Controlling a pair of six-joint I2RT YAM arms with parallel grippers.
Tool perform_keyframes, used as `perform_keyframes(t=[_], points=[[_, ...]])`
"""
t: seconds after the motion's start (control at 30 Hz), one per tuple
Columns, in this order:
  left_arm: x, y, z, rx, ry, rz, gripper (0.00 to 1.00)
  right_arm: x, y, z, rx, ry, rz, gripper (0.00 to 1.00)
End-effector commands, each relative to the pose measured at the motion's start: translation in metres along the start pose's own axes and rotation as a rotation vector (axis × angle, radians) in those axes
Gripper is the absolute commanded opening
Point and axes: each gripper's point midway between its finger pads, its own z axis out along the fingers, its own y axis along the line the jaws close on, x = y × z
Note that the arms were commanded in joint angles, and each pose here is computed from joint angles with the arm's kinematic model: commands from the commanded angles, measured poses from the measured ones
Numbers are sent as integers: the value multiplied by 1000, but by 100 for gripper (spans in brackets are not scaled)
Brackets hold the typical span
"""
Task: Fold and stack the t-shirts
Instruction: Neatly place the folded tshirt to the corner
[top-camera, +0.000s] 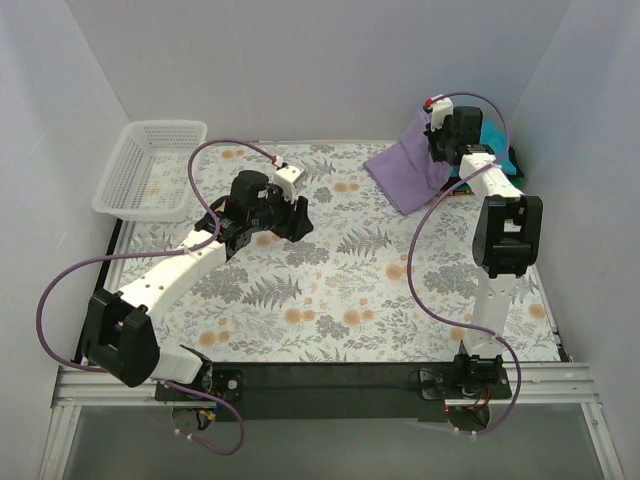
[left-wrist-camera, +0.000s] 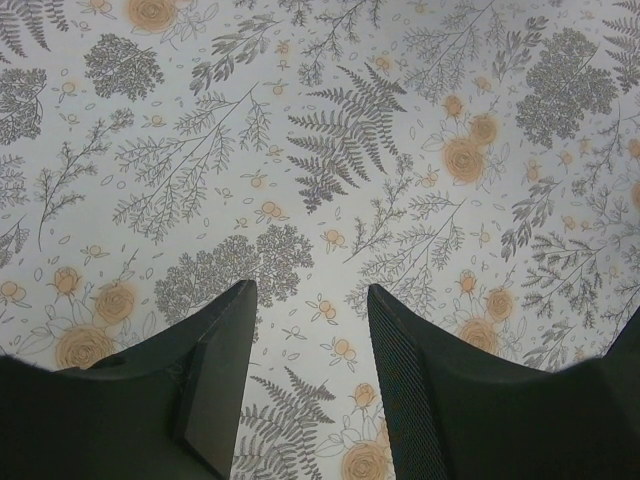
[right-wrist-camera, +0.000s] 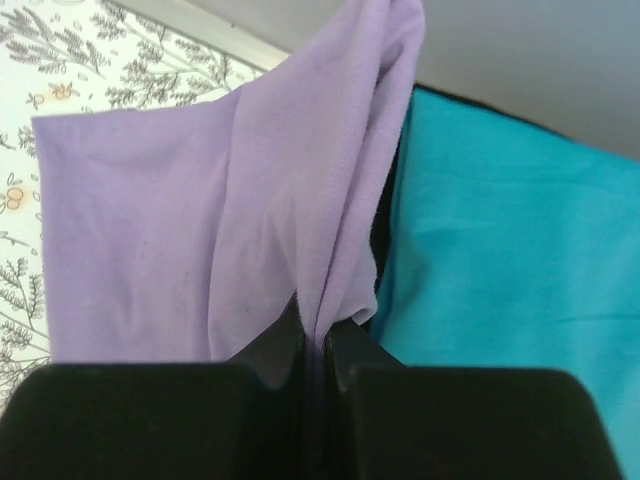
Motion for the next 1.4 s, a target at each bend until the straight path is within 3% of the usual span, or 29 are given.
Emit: perform_keyframes(t=[0.0, 0.27, 1.0, 1.37], points=[[-9, -7, -13, 15, -38, 6, 47, -61, -23, -21, 65, -122, -75, 1], [-7, -9, -15, 24, -37, 3, 46, -115, -39, -49, 103, -209, -73, 1], [-3, -11, -12, 39, -25, -13, 45, -192, -56, -114, 134, -361, -45, 1], [0, -10, -10, 37, -13, -22, 45, -192, -85, -123, 176, -377, -23, 1]])
